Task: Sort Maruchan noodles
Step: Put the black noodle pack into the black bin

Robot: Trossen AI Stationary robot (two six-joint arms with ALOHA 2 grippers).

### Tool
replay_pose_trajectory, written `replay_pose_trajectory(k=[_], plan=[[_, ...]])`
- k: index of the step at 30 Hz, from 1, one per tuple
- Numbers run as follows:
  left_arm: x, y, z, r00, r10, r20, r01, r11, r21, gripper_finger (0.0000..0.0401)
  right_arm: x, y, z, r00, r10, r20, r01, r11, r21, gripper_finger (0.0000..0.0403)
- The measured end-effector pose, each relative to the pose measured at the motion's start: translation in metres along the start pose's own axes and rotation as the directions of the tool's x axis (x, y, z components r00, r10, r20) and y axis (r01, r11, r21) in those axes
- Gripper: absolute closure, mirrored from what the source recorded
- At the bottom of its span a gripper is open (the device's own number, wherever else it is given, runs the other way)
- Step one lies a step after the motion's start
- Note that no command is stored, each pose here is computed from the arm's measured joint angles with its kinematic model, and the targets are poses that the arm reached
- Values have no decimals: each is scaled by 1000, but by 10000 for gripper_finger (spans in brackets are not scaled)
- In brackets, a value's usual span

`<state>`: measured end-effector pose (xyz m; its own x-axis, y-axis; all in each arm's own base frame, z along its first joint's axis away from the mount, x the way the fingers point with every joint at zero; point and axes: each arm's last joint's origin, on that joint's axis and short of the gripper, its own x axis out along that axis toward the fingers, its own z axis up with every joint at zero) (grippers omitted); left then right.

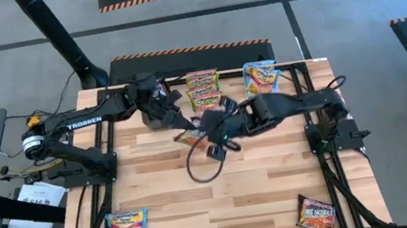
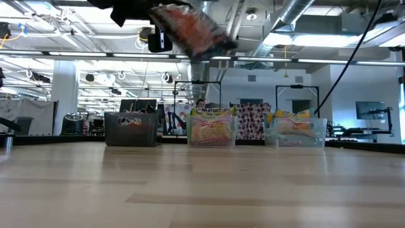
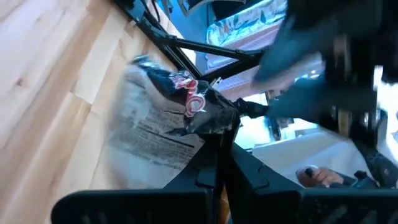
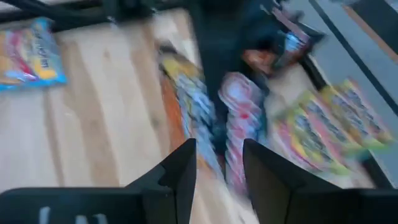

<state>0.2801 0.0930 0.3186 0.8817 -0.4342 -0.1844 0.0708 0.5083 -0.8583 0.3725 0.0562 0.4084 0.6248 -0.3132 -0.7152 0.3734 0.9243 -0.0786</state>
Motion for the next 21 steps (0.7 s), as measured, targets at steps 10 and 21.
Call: replay_pose_trajectory(k=[10, 21], plan=[[-45, 23, 26, 996, 23, 90, -27, 999, 46, 401, -20, -55, 10, 998, -62, 11, 62, 997, 50, 247], [-112, 51, 44, 962, 137, 237, -158, 985, 72, 401, -17, -106, 7, 978, -178, -111, 190, 977, 99, 248]])
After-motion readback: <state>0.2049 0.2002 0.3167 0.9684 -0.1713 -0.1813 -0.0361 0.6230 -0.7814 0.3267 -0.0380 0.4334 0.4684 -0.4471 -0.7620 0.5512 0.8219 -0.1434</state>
